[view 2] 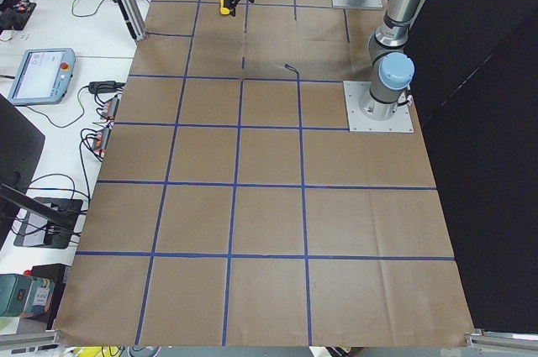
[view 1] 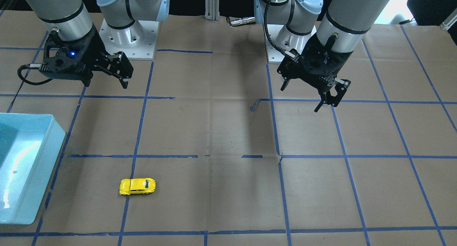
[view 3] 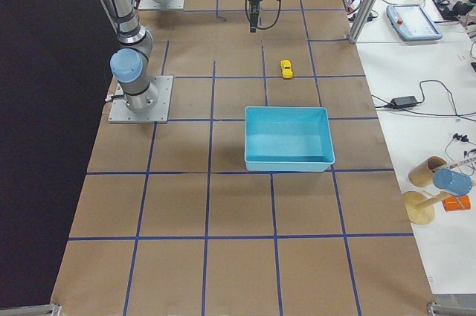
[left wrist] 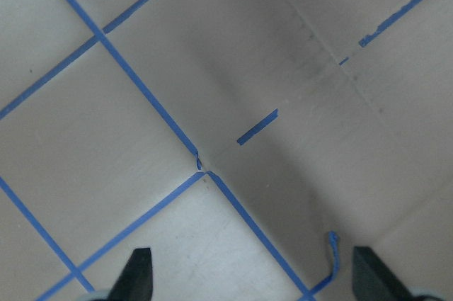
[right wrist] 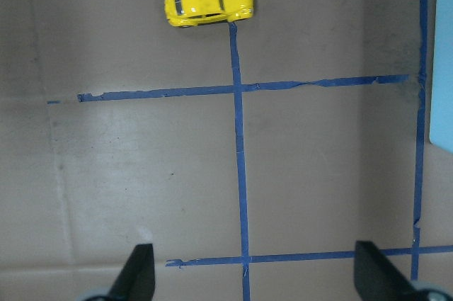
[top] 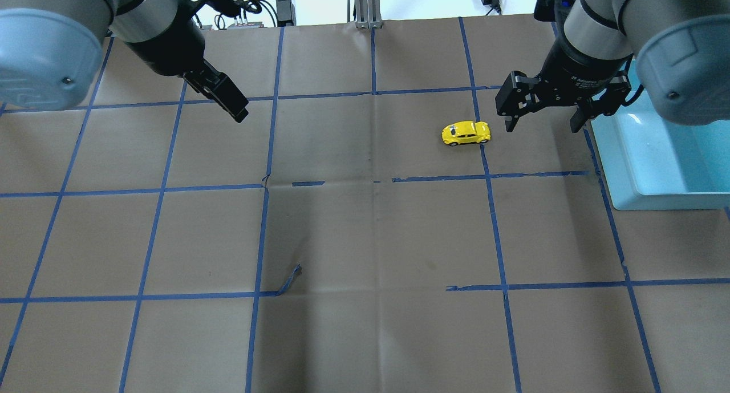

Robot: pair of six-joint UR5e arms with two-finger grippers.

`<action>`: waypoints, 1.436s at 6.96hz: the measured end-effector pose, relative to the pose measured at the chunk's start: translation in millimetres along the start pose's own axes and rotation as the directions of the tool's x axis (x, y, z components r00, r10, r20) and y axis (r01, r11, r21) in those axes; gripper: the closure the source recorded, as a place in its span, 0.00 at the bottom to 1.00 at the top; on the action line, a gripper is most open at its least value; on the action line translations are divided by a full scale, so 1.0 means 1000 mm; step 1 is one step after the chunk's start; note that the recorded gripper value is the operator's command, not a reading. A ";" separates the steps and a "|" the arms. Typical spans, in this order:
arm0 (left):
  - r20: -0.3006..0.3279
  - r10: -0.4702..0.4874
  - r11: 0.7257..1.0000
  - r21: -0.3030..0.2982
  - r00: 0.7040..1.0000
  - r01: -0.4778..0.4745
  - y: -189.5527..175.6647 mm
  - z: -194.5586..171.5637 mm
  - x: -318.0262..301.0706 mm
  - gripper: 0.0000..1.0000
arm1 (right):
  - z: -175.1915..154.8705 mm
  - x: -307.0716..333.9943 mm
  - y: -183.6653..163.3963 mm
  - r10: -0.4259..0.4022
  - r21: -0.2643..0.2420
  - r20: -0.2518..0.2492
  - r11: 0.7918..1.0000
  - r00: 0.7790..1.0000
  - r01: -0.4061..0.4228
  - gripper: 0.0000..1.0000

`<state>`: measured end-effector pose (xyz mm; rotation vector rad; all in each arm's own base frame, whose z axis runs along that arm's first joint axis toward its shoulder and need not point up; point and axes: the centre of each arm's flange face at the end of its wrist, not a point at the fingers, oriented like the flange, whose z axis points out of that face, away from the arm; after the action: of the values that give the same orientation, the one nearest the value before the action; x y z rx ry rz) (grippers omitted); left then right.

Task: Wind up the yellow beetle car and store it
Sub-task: 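Move the right gripper over the yellow car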

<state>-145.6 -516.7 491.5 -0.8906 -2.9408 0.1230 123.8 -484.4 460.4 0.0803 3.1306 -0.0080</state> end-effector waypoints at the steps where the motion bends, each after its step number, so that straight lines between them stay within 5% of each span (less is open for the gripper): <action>1: -0.006 -0.148 0.989 -0.015 0.989 0.148 0.005 -0.011 0.004 0.01 | 0.001 0.000 0.000 0.000 -0.003 0.001 1.000 1.000 0.000 0.00; 3: 0.016 -0.398 0.917 -0.020 0.917 0.398 0.012 -0.022 0.008 0.01 | 0.002 0.001 0.000 -0.024 -0.003 0.007 1.000 1.000 0.024 0.00; 6: 0.027 -0.461 0.887 -0.014 0.887 0.462 0.024 -0.028 0.016 0.01 | 0.005 0.003 -0.002 -0.294 0.004 0.008 0.956 0.956 0.294 0.00; 7: 0.027 -0.463 0.886 -0.013 0.886 0.463 0.025 -0.029 0.016 0.01 | 0.006 0.003 -0.002 -0.418 0.003 0.008 0.909 0.909 0.418 0.00; 8: 0.027 -0.463 0.886 -0.014 0.886 0.463 0.026 -0.029 0.017 0.01 | 0.007 0.003 -0.002 -0.568 0.004 0.009 0.823 0.823 0.568 0.00; 10: 0.026 -0.463 0.886 -0.014 0.886 0.464 0.026 -0.029 0.017 0.01 | 0.005 0.002 -0.003 -0.804 0.021 0.016 0.595 0.595 0.803 0.00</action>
<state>-142.9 -483.8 518.1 -0.1628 -3.0795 0.0754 122.3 -486.8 455.1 -1.3283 2.8136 -0.0333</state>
